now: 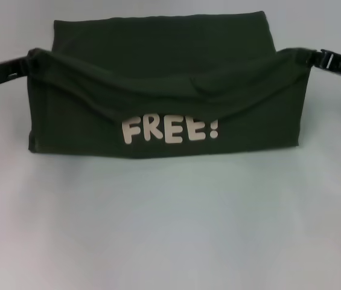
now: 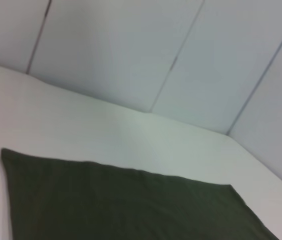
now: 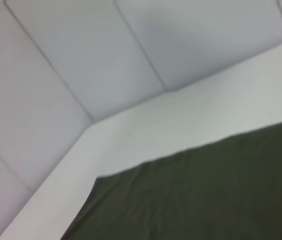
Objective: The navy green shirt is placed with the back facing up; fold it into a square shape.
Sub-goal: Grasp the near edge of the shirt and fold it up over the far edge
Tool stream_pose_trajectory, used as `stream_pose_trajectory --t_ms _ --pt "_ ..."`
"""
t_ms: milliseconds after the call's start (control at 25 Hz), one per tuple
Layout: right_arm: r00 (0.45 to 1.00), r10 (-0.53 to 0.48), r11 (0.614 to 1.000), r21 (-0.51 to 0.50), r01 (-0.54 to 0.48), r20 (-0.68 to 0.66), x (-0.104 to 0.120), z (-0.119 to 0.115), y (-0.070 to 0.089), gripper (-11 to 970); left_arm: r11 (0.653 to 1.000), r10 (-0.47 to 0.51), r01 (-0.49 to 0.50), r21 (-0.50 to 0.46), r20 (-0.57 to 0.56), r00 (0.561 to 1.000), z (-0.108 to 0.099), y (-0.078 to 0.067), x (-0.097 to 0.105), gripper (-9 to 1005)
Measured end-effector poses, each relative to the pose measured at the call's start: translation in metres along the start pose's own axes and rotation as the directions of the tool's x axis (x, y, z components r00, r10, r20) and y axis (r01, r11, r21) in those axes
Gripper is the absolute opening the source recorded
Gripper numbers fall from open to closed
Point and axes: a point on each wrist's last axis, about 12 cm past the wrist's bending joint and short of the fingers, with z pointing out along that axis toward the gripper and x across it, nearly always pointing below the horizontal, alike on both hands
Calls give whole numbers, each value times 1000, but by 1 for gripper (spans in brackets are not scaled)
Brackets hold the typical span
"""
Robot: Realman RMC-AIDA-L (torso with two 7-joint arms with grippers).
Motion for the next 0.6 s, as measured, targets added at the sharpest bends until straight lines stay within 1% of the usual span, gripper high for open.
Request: stream_pose_trajectory --t_ms 160,360,600 --pt "999 -17 999 48 15 50 3 8 0 29 999 38 -37 -37 35 999 15 -7 -2 18" --pt "993 -34 994 103 22 113 6 15 -1 40 994 76 -69 -80 83 994 28 -14 -5 18" --pt "989 -63 985 168 40 137 10 27 -2 53 985 129 -117 -123 96 987 41 -20 -1 18"
